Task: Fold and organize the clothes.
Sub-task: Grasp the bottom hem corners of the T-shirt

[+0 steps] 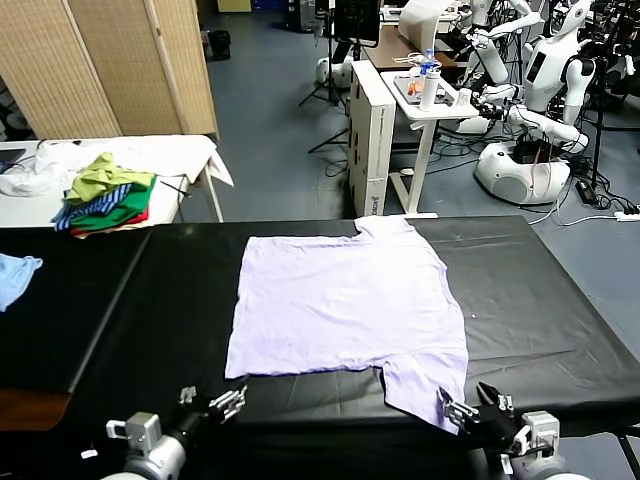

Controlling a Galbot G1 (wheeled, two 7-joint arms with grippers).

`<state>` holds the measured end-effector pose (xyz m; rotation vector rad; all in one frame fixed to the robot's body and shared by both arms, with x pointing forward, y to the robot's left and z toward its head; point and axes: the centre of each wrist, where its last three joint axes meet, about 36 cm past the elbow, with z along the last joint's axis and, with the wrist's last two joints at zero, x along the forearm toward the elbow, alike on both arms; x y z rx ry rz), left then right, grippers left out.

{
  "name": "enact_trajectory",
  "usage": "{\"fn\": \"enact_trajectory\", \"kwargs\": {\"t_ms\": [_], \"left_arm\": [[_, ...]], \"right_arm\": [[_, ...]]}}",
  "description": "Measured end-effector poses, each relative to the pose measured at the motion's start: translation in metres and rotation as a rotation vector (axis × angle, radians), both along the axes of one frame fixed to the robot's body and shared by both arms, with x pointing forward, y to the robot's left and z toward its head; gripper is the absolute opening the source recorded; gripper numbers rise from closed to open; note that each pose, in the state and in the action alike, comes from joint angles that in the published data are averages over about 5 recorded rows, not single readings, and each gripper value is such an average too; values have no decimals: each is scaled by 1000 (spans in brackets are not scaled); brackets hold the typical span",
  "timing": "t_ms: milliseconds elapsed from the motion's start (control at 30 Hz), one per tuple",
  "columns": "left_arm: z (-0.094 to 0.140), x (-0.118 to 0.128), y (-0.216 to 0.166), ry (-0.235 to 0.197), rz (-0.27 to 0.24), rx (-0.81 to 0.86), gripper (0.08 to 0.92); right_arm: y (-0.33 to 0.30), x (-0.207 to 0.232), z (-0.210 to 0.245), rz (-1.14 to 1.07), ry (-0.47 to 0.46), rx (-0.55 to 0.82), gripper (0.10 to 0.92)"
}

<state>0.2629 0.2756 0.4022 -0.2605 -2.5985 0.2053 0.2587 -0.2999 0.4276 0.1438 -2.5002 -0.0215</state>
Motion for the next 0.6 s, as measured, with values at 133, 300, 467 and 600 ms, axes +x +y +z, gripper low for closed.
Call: {"fn": "enact_trajectory", "kwargs": {"t_ms": [133,300,467,600], "left_arm": [[-2,-2,0,3,2,6,519],[-3,-3,0,6,0,10,273],[-2,-6,-2,8,-1,10,168],[2,-11,-2,7,-7,16,147]], "right_arm": [[2,-1,1,2,-1,5,489],[6,-5,5,-4,13,2,205],[13,-14,19,-11,30,-14,139],[19,-26,37,-12,52,-40,140]]}}
